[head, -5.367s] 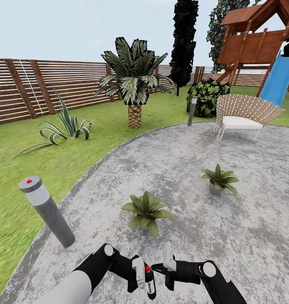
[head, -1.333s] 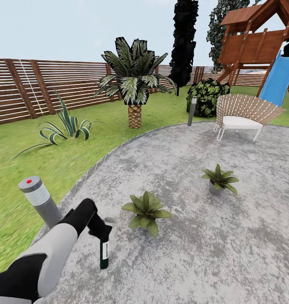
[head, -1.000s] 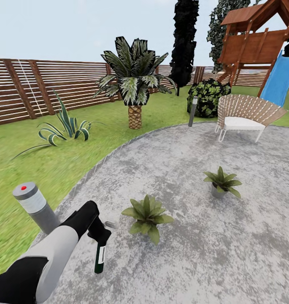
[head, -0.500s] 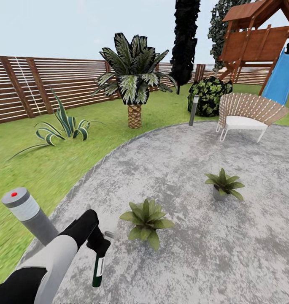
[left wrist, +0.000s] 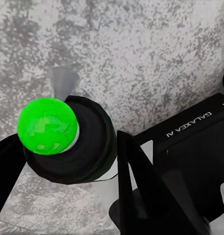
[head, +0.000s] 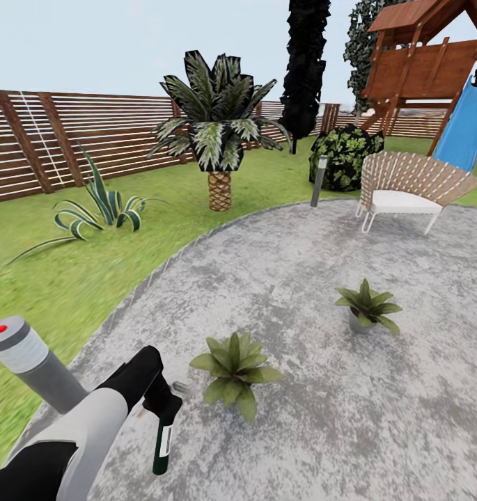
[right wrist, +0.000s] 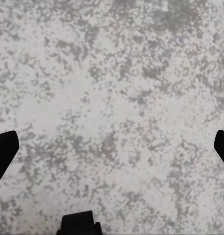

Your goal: Pick up the pesticide atomizer in the garden and spray insectifuge to fully cover both potted plants in the garden.

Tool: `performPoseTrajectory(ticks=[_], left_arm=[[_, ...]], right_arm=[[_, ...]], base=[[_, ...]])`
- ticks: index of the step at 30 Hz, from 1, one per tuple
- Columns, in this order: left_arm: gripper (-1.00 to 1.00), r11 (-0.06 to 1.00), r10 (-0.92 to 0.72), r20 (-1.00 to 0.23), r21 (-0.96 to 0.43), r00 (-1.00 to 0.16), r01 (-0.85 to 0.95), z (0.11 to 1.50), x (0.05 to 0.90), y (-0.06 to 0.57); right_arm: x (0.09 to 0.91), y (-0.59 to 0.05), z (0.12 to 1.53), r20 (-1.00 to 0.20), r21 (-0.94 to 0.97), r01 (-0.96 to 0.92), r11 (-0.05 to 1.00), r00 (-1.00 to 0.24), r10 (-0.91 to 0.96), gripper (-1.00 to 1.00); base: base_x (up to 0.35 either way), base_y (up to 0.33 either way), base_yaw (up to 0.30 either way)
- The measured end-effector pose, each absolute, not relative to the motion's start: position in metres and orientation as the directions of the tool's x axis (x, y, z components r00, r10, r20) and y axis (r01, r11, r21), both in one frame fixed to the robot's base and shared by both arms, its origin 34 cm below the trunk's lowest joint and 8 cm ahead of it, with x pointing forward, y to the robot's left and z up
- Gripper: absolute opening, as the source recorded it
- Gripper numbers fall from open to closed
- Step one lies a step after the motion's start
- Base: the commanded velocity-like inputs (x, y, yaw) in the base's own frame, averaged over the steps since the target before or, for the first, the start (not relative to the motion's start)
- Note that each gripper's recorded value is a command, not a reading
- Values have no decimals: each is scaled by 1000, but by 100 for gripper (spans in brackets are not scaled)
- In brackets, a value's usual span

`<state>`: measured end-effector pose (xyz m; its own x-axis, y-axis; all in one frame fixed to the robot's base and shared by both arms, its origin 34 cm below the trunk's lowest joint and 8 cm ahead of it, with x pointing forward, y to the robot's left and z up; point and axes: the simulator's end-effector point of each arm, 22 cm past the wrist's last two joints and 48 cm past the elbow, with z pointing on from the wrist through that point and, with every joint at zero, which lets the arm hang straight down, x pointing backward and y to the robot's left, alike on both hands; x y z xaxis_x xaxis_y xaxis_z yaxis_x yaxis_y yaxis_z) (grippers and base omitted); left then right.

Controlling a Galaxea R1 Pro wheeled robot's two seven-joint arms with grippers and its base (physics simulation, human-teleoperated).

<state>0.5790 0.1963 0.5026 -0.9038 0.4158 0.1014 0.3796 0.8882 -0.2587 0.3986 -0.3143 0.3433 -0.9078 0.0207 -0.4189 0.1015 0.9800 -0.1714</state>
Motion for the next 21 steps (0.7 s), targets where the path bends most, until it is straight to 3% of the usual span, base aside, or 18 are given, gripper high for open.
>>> performPoseTrajectory(ticks=[9, 15, 21], left_arm=[[-100, 878, 427, 138, -300, -893, 373, 486, 546, 180], [-100, 875, 432, 147, -305, -890, 375, 480, 538, 178], [-100, 874, 441, 152, -294, -884, 386, 477, 537, 182]], right_arm=[[399, -314, 343, -419, -172, 103, 980, -908, 22, 100], [397, -315, 342, -415, -172, 102, 980, -910, 22, 100], [396, -315, 341, -412, -173, 102, 980, -911, 22, 100]], base=[[17, -8, 0], [186, 0, 0], [26, 0, 0]])
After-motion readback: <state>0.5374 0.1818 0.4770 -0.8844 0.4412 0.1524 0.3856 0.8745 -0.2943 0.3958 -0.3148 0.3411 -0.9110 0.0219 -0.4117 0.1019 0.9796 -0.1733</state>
